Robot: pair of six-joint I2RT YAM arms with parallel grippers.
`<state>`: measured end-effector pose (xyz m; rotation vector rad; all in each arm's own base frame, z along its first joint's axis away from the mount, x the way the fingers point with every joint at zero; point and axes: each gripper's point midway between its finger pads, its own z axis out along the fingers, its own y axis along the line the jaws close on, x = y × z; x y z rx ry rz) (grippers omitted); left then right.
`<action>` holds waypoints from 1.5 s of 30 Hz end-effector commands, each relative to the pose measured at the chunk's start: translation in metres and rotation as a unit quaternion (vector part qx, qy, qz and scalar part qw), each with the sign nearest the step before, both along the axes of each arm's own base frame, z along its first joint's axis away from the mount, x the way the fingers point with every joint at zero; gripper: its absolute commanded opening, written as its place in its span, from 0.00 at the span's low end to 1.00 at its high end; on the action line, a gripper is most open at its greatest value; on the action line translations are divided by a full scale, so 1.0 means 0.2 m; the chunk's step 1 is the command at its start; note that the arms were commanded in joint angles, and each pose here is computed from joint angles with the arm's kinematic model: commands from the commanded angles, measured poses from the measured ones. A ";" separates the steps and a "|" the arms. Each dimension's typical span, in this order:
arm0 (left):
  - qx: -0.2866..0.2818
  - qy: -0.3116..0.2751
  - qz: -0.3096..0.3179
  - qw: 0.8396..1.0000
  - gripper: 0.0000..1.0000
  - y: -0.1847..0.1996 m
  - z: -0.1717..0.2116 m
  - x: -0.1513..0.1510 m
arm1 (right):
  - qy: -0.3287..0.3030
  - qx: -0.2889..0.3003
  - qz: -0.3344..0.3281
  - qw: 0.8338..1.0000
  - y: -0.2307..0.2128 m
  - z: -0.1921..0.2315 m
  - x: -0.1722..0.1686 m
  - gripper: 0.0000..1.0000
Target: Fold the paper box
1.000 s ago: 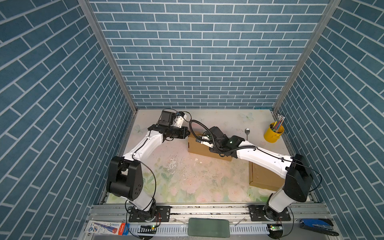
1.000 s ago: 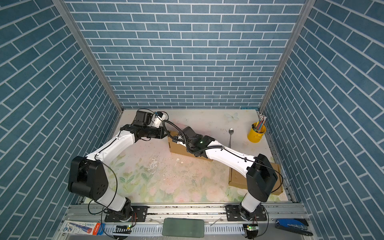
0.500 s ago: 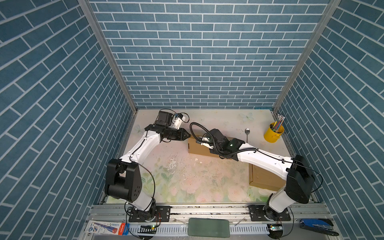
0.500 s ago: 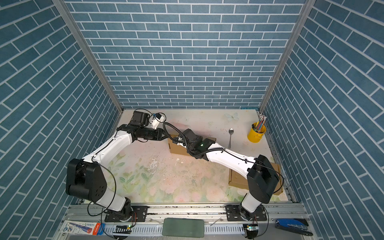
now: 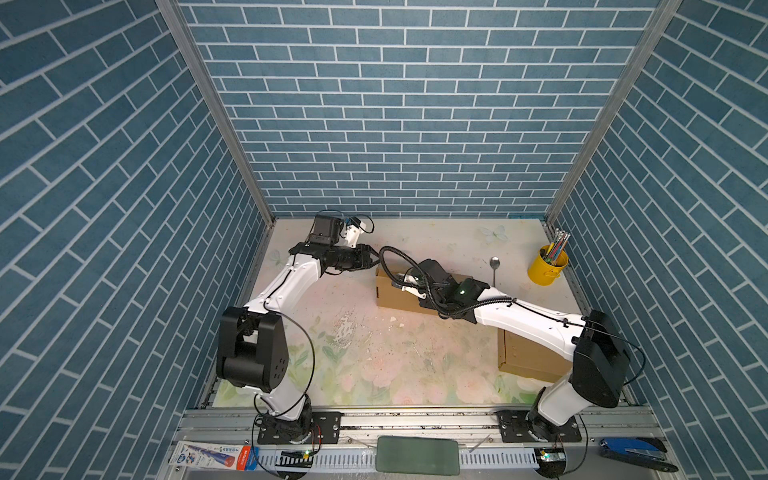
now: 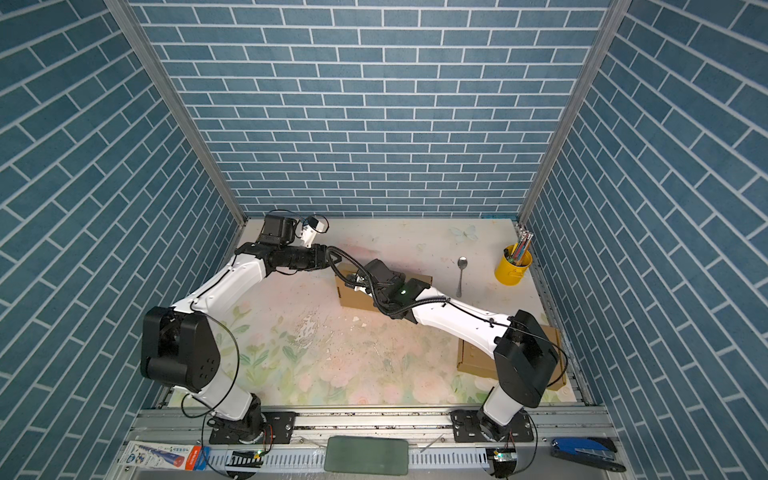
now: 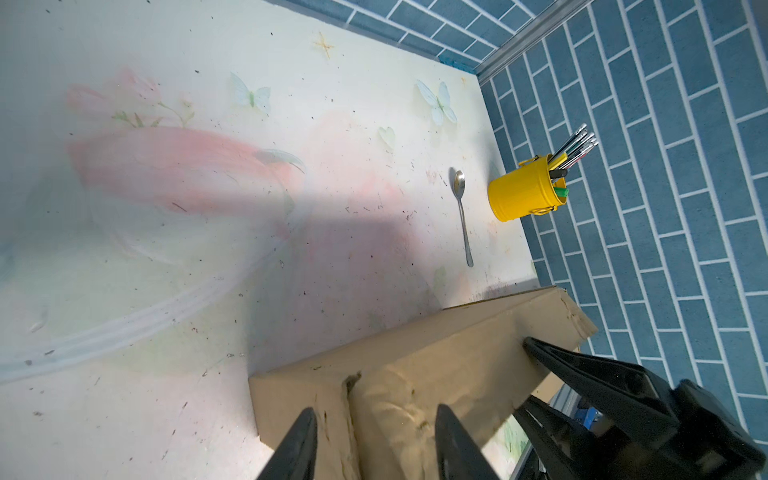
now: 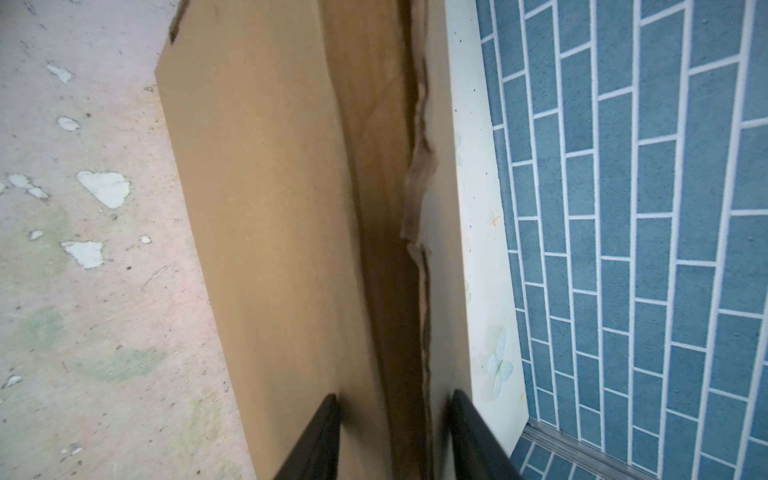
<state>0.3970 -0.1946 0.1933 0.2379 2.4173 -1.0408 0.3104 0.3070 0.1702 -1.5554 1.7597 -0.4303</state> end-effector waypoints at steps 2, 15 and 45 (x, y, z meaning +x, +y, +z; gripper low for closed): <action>0.016 0.033 -0.020 0.999 0.45 -0.02 -0.13 -0.09 | 0.067 -0.034 -0.003 0.997 -0.07 -0.22 -0.12 0.43; 0.042 0.070 -0.015 0.997 0.36 0.03 -0.35 -0.19 | 0.136 0.237 -0.081 0.959 -0.04 0.26 -0.11 0.72; 0.050 0.072 -0.009 0.996 0.29 0.05 -0.38 -0.20 | 0.410 0.417 -0.496 0.641 -0.73 -0.22 -0.09 0.32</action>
